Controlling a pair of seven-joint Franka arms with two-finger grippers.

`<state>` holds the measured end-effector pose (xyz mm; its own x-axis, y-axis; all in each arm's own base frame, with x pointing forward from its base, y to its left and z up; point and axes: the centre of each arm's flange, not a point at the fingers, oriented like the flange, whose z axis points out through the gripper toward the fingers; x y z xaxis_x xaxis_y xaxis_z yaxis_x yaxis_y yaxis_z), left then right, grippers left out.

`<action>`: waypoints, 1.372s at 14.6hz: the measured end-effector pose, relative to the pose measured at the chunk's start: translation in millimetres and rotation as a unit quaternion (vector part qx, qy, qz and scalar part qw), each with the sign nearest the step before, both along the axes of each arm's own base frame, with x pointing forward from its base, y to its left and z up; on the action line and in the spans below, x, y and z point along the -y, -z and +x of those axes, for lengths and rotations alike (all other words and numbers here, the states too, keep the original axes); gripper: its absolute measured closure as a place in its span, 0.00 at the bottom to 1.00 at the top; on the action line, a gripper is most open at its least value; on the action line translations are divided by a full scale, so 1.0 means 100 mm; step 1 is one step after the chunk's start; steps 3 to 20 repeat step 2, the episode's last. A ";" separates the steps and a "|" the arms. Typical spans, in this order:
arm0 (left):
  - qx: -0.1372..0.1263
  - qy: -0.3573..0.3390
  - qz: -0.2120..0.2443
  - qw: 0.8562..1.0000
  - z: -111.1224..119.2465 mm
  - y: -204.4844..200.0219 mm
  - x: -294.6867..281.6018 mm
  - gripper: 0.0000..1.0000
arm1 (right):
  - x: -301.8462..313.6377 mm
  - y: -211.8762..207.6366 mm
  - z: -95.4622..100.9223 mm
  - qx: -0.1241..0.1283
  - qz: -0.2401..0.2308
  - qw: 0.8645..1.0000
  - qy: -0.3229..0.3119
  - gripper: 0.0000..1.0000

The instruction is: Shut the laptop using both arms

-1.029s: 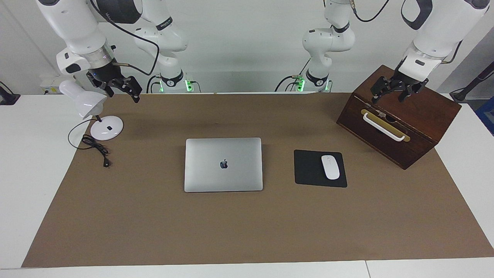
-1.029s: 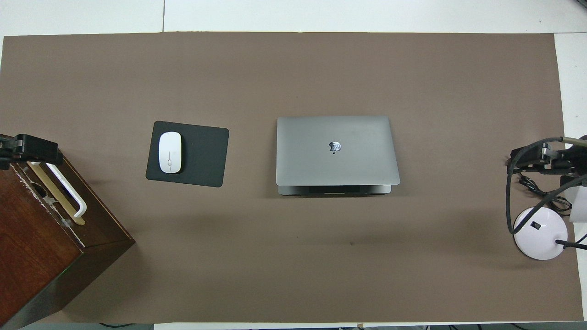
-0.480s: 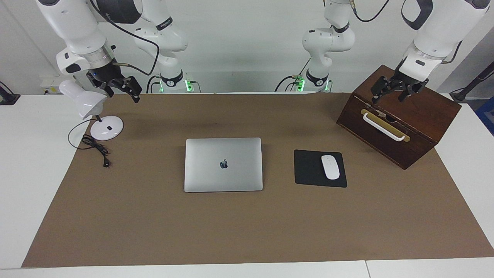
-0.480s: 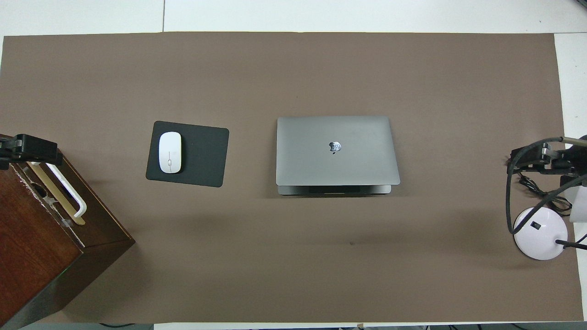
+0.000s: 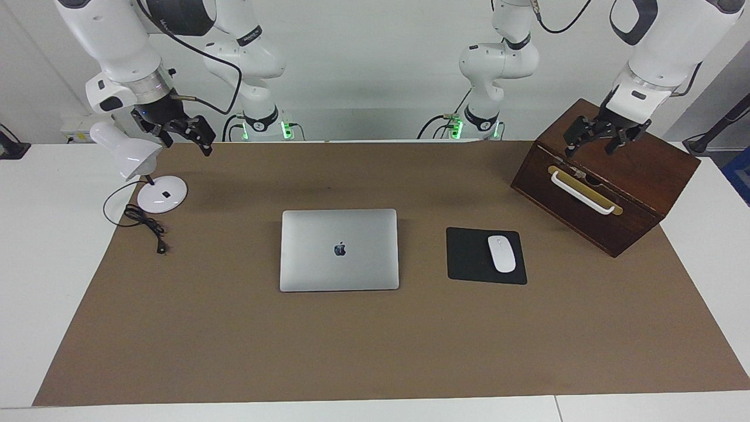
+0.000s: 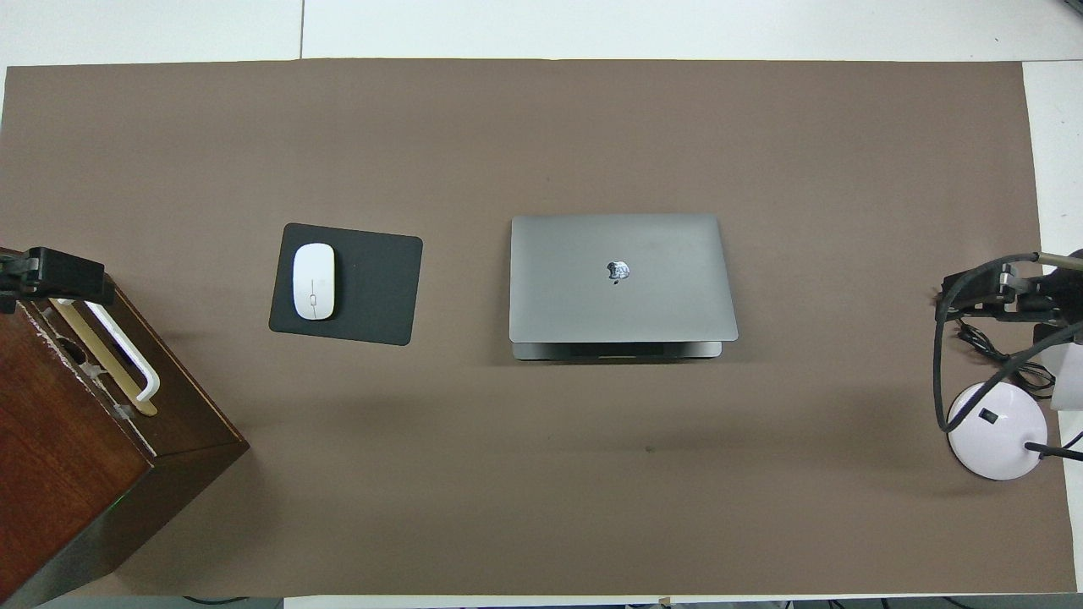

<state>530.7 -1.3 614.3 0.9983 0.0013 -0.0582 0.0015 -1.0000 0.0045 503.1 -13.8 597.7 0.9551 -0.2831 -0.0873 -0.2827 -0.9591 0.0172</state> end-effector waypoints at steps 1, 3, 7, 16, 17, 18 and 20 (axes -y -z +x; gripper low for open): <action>0.000 0.000 0.000 1.000 0.00 0.00 0.00 0.00 | 0.00 0.00 0.00 0.000 0.000 1.000 0.000 0.00; 0.000 -0.001 0.000 1.000 0.00 0.00 -0.01 0.00 | 0.00 0.00 0.00 0.000 0.000 1.000 0.000 0.00; 0.000 -0.001 0.000 1.000 0.00 0.00 -0.01 0.00 | 0.00 0.00 0.00 0.000 0.000 1.000 0.000 0.00; 0.000 -0.001 0.000 1.000 0.00 0.00 -0.01 0.00 | 0.00 0.00 0.00 0.000 0.000 1.000 0.000 0.00; 0.000 -0.001 0.000 1.000 0.00 0.00 -0.01 0.00 | 0.00 0.00 0.00 0.000 0.000 1.000 0.000 0.00; 0.000 -0.001 0.000 1.000 0.00 0.00 -0.01 0.00 | 0.00 0.00 0.00 0.000 0.000 1.000 0.000 0.00; 0.000 -0.001 0.000 1.000 0.00 0.00 -0.01 0.00 | 0.00 0.00 0.00 0.000 0.000 1.000 0.000 0.00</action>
